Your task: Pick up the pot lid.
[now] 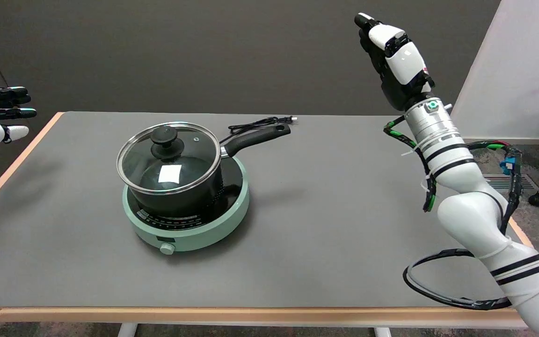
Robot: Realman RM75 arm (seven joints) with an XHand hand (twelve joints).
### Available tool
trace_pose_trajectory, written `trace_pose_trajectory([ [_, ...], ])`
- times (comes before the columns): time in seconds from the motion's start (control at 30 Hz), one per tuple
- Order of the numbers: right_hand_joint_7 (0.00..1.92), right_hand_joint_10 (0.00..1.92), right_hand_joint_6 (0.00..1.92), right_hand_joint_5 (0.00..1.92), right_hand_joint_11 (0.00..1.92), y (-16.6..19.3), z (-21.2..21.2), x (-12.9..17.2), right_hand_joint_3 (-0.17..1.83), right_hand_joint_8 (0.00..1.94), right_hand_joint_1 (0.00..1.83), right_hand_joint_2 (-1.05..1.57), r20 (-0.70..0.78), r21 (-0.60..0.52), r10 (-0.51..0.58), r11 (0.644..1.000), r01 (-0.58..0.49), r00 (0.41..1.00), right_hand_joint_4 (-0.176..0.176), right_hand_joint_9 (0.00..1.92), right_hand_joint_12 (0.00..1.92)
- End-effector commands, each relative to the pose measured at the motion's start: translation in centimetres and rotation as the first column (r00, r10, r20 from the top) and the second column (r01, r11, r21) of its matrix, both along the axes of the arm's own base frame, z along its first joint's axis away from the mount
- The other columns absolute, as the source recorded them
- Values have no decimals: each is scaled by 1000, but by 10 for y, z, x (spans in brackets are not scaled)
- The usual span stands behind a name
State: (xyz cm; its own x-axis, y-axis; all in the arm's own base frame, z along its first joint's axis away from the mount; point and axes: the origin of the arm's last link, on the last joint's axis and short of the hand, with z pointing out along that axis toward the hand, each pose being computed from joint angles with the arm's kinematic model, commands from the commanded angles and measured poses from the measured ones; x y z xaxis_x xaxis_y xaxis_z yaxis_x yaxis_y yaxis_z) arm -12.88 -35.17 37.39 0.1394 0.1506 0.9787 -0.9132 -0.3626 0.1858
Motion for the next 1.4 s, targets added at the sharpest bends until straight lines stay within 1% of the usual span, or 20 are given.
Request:
trace_pose_trajectory([
  [0.03,104,156,195,302,-1,-2,5,-3,1057,137,285,822,9,-17,7,1000,-6,1000,-53,98,210],
  [0.27,111,152,194,320,-1,-3,6,9,1058,130,286,821,-11,-17,34,999,-34,999,-51,103,208],
  [0.6,113,151,197,327,-1,-1,6,11,1057,129,291,821,-25,-13,36,999,-36,999,-51,104,207],
  [0.87,120,149,194,333,-1,-2,6,21,1057,126,289,821,-40,-11,61,998,-62,997,-52,107,206],
  [0.97,125,146,191,344,-1,-3,2,30,1056,122,283,823,-107,-15,82,996,-84,991,-53,111,201],
  [1.1,138,146,188,359,-1,-9,-6,45,1050,118,276,820,-237,-29,86,995,-96,968,-55,118,199],
  [1.23,173,139,175,383,10,-20,-13,57,1024,115,234,807,-320,-43,59,996,-77,946,-51,138,191],
  [1.4,207,145,189,408,63,-35,-26,68,1020,116,279,789,-371,-33,17,999,-32,928,-47,174,155],
])
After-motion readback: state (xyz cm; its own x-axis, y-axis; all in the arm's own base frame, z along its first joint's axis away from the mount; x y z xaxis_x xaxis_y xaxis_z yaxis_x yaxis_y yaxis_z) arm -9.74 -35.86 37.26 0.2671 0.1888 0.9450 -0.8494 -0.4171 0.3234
